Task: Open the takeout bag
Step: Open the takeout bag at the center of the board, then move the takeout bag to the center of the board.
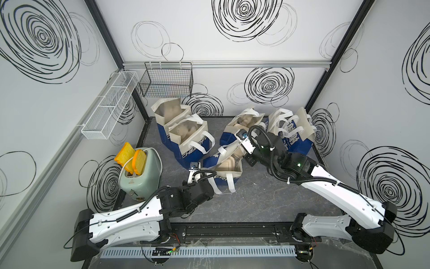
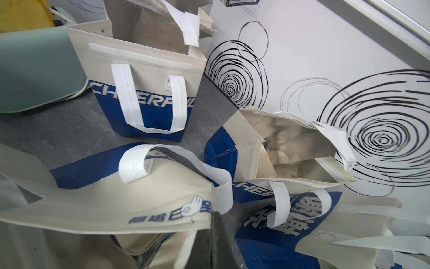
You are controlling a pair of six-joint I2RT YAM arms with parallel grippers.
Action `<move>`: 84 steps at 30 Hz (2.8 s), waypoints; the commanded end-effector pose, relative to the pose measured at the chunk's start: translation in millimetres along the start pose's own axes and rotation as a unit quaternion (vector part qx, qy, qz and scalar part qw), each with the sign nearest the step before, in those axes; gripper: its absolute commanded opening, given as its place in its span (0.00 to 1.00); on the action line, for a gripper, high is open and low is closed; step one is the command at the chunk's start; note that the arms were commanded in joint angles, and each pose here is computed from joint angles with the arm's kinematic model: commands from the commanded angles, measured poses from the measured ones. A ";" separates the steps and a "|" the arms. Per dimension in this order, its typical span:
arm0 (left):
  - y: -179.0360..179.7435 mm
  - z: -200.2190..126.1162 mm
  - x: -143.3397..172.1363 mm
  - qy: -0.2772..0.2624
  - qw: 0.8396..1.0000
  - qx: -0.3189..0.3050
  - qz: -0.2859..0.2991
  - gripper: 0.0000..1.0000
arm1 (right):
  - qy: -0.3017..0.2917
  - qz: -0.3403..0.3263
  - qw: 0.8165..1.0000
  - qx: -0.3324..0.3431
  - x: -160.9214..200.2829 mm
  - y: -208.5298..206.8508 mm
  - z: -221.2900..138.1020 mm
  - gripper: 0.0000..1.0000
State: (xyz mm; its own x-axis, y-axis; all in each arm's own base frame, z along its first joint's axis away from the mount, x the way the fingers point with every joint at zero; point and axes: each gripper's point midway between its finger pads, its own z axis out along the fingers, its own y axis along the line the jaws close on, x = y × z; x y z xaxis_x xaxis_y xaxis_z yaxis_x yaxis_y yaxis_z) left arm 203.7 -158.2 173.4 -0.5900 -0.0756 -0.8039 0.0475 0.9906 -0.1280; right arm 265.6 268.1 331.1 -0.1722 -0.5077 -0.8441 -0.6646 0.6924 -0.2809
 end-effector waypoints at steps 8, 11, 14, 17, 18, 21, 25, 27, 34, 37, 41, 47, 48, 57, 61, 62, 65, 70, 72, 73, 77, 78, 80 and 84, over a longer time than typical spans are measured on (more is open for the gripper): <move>-1.0 -4.9 -4.7 0.001 0.999 0.007 -0.045 0.00 | -0.027 -0.012 0.993 -0.118 -39.0 58.9 20.0 0.00; -5.3 -7.5 -8.2 0.000 0.998 0.018 -0.067 0.00 | -0.011 -0.012 0.991 -0.134 -39.3 73.5 36.2 0.00; -8.6 -12.2 -14.2 -0.004 0.995 0.033 -0.099 0.00 | 0.001 -0.013 0.990 -0.141 -42.9 81.7 47.8 0.00; -9.2 -16.7 -18.8 -0.008 0.989 0.046 -0.140 0.00 | 0.003 -0.018 0.990 -0.142 -50.6 86.2 52.6 0.26; -9.4 -17.7 -20.0 -0.010 0.986 0.051 -0.157 0.00 | 0.003 -0.020 0.990 -0.136 -53.2 85.1 53.2 0.42; -7.5 -19.0 -22.3 -0.017 0.976 0.056 -0.209 0.00 | -0.006 -0.030 0.993 -0.114 -61.9 78.9 51.2 0.60; -4.0 -16.6 -21.0 -0.029 0.962 0.048 -0.267 0.00 | -0.028 -0.020 0.998 -0.046 -75.9 51.3 37.0 0.70; -5.2 -16.0 -20.3 -0.040 0.958 0.042 -0.282 0.00 | -0.042 -0.005 0.999 0.003 -80.1 29.1 22.9 0.72; -20.5 -19.1 -24.9 -0.093 0.959 0.010 -0.269 0.00 | -0.115 0.068 0.983 0.127 -66.1 -38.2 -56.0 0.71; -26.3 -22.3 -21.9 -0.114 0.959 -0.010 -0.257 0.00 | -0.129 0.093 0.977 0.142 -45.9 -50.8 -82.8 0.71; -41.4 -22.4 -11.5 -0.128 0.960 -0.022 -0.249 0.00 | -0.107 0.107 0.978 0.146 -17.6 -56.0 -98.7 0.70; -80.3 -28.3 -5.5 -0.159 0.958 -0.042 -0.235 0.00 | -0.094 0.139 0.977 0.133 12.0 -56.2 -115.0 0.69; -89.5 -31.6 -7.0 -0.173 0.959 -0.049 -0.218 0.00 | -0.095 0.146 0.977 0.126 16.1 -55.1 -118.6 0.69; -137.3 -29.5 26.5 -0.182 0.959 -0.061 -0.207 0.16 | -0.052 0.148 0.984 0.088 46.8 -41.8 -123.0 0.71; -139.0 -26.2 30.8 -0.169 0.963 -0.060 -0.203 0.35 | -0.048 0.161 0.983 0.080 44.4 -41.7 -126.6 0.72; -139.6 -24.2 33.0 -0.163 0.965 -0.060 -0.199 0.37 | -0.044 0.163 0.982 0.078 43.9 -41.5 -126.0 0.72; -143.5 -18.4 41.4 -0.138 0.970 -0.052 -0.193 0.61 | -0.027 0.173 0.981 0.080 45.8 -41.3 -122.0 0.73; -141.1 -20.9 48.9 -0.106 0.977 -0.048 -0.181 0.85 | 0.010 0.242 0.966 0.093 55.7 -45.2 -117.2 0.73; -138.9 -24.9 51.3 -0.095 0.979 -0.045 -0.174 0.86 | 0.040 0.275 0.956 0.099 68.4 -44.1 -113.8 0.73; -137.1 -27.7 52.5 -0.089 0.980 -0.042 -0.172 0.87 | 0.054 0.292 0.949 0.100 75.8 -42.5 -112.3 0.73; -131.0 -41.5 59.7 -0.062 0.985 -0.026 -0.159 0.87 | 0.101 0.376 0.916 0.094 112.0 -29.8 -107.1 0.69; -129.0 -45.2 61.1 -0.055 0.986 -0.021 -0.154 0.87 | 0.110 0.395 0.908 0.089 120.5 -25.2 -105.6 0.68; -122.7 -53.1 65.4 -0.038 0.989 -0.008 -0.140 0.87 | 0.133 0.433 0.888 0.078 141.3 -13.0 -99.0 0.65; -112.4 -63.0 74.1 0.008 0.992 0.049 -0.116 0.87 | 0.195 0.484 0.850 0.072 182.0 11.8 -79.2 0.64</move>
State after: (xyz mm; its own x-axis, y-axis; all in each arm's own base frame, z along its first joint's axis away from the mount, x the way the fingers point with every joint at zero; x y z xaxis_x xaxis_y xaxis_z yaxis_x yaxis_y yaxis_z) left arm 110.5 -273.7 166.4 -0.5479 -0.3462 -0.7616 -0.0755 0.9271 -0.3671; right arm 182.7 140.5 243.5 -0.7481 0.1101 -0.6543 -0.1239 0.9456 0.3008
